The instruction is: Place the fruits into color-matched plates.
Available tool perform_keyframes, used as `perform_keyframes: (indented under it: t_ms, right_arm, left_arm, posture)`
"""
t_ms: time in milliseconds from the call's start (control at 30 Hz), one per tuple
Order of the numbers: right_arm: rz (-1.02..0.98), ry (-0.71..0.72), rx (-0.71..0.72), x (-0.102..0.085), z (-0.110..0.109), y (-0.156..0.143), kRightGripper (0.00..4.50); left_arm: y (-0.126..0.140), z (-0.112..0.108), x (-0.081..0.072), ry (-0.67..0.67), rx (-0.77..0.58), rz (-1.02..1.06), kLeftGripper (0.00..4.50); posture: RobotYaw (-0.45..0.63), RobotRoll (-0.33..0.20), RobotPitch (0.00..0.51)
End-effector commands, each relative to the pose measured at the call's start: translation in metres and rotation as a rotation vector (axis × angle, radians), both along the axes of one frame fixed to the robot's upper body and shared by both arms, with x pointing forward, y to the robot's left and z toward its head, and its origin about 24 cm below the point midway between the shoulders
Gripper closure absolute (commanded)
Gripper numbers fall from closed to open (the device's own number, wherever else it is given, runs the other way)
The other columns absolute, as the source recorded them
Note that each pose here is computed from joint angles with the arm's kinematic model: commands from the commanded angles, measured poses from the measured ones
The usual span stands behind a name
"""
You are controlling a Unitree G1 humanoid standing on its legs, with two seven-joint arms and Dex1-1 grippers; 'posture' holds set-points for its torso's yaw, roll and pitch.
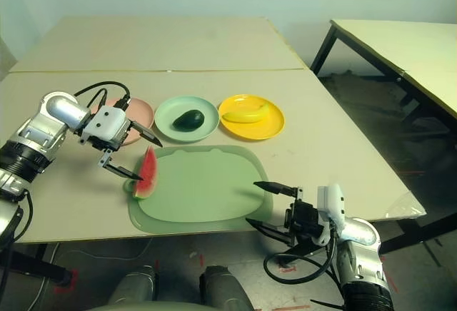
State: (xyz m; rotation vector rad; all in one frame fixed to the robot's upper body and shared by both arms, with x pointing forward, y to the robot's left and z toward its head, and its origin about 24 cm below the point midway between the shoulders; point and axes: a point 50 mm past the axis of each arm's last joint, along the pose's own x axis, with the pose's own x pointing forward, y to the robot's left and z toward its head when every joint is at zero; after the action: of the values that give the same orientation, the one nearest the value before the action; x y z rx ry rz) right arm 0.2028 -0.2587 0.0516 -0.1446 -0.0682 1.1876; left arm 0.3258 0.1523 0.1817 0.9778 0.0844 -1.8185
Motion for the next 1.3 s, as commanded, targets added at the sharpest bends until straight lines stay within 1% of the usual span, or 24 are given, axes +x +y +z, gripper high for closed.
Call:
perform_keyframes:
  t_ms: [33,100,267,367,433,467,600,733,933,1300]
  right_arm:
    - [0.020,-0.014,-0.019,0.001,0.002,0.002,0.03]
    - [0.021,-0.011,-0.022,0.000,0.001,0.001,0.03]
    - [0.026,-0.010,-0.028,-0.001,0.001,0.001,0.03]
    - [0.029,-0.009,-0.031,0.000,0.002,0.001,0.03]
    - [0.030,-0.007,-0.034,0.000,0.002,0.001,0.03]
    - [0.029,-0.007,-0.035,0.000,0.002,0.001,0.03]
    - [0.013,0.005,-0.038,0.000,0.001,0.000,0.03]
    - [0.008,0.007,-0.037,0.000,0.002,0.000,0.03]
    - [0.001,0.001,-0.034,0.004,0.002,0.002,0.03]
    - [-0.023,0.029,-0.034,0.009,0.003,0.002,0.03]
  left_arm:
    - [-0.001,0.006,0.001,0.019,0.000,-0.012,0.00]
    - [0.000,0.010,0.001,0.024,0.006,-0.014,0.00]
    - [0.006,0.016,-0.003,-0.002,0.078,-0.047,0.00]
    - [0.011,0.015,-0.004,-0.047,0.164,-0.086,0.00]
    - [0.016,0.011,-0.001,-0.092,0.241,-0.116,0.00]
    - [0.016,0.010,0.000,-0.101,0.252,-0.123,0.00]
    - [0.013,0.008,0.003,-0.114,0.257,-0.142,0.00]
    - [0.010,-0.001,0.006,-0.124,0.281,-0.165,0.00]
    - [0.005,-0.010,0.013,-0.120,0.278,-0.153,0.00]
    - [0.002,-0.026,0.012,-0.093,0.266,-0.157,0.00]
  posture:
    - [-0.02,0.000,0.033]
    - [-0.02,0.000,0.033]
    - [-0.02,0.000,0.036]
    - [-0.02,0.000,0.036]
    - [-0.03,0.000,0.040]
    - [-0.03,0.000,0.042]
    - [-0.03,0.000,0.042]
    - [-0.04,0.000,0.040]
    - [-0.04,0.000,0.039]
    - [-0.04,0.000,0.045]
